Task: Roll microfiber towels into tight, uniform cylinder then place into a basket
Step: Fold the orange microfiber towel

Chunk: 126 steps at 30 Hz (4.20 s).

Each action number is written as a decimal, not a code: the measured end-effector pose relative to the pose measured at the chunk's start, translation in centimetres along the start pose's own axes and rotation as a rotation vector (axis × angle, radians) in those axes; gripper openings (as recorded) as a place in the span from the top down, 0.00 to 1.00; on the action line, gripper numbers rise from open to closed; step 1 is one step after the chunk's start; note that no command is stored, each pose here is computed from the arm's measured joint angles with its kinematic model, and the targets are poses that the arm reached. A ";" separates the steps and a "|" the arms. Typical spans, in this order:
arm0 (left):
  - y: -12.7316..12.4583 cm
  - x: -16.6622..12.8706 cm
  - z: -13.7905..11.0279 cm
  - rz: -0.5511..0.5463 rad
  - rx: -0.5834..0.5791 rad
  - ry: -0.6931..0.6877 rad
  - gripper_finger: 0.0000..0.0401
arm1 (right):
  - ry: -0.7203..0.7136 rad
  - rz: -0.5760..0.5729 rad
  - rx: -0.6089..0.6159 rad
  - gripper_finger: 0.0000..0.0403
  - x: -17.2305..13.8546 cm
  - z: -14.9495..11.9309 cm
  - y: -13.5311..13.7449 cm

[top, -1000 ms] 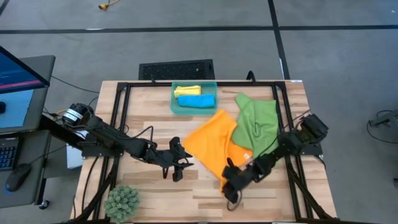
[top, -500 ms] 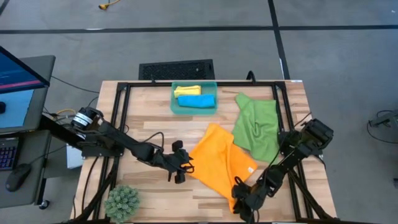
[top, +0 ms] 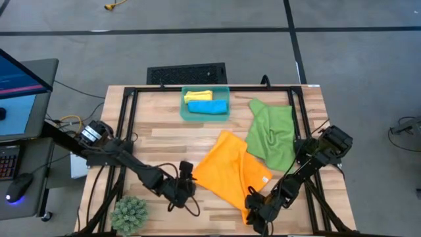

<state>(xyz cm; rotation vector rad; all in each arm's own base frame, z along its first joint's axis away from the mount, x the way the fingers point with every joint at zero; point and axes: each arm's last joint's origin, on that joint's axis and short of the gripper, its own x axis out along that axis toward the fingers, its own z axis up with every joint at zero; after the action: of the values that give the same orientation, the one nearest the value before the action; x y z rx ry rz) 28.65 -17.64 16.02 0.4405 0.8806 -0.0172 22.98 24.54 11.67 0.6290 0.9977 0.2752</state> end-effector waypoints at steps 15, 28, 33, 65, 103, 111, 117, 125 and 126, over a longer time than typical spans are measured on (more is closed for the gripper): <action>-0.4 3.6 -1.7 0.030 0.045 0.125 0.61 | -0.002 0.003 0.017 0.71 0.0 0.0 0.1; 0.9 4.4 -2.1 0.015 -0.047 0.184 0.76 | 0.006 0.009 0.008 0.71 -0.1 -0.4 0.3; 1.1 4.6 -2.1 -0.028 -0.057 0.191 0.96 | 0.014 0.014 -0.001 0.71 -0.1 -0.7 0.5; -5.4 -2.6 0.7 -0.119 -0.677 0.414 1.00 | 0.118 0.099 0.005 0.79 -0.9 -4.6 3.9; -7.2 -3.7 1.0 -0.121 -0.830 0.329 1.00 | 0.026 -0.499 -0.023 0.97 -3.8 3.1 -1.6; -7.2 -3.7 1.0 -0.125 -0.832 0.329 1.00 | 0.059 -0.554 0.019 0.96 -4.1 2.8 -2.1; -7.4 -3.8 0.9 -0.133 -0.836 0.335 1.00 | 0.101 -0.667 0.069 0.98 -4.7 2.9 -3.4; -7.7 -4.1 0.8 -0.125 -0.882 0.333 1.00 | 0.150 -0.774 0.126 0.97 -5.6 4.7 -5.7; -7.8 -4.1 0.8 -0.124 -0.886 0.333 1.00 | 0.151 -0.774 0.128 0.97 -5.6 4.9 -5.9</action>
<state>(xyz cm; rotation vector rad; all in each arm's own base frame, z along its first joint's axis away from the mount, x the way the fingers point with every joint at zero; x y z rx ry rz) 25.12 -25.68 16.70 -0.4539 1.1410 0.3306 23.82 15.33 13.87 0.3004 1.3356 -0.4324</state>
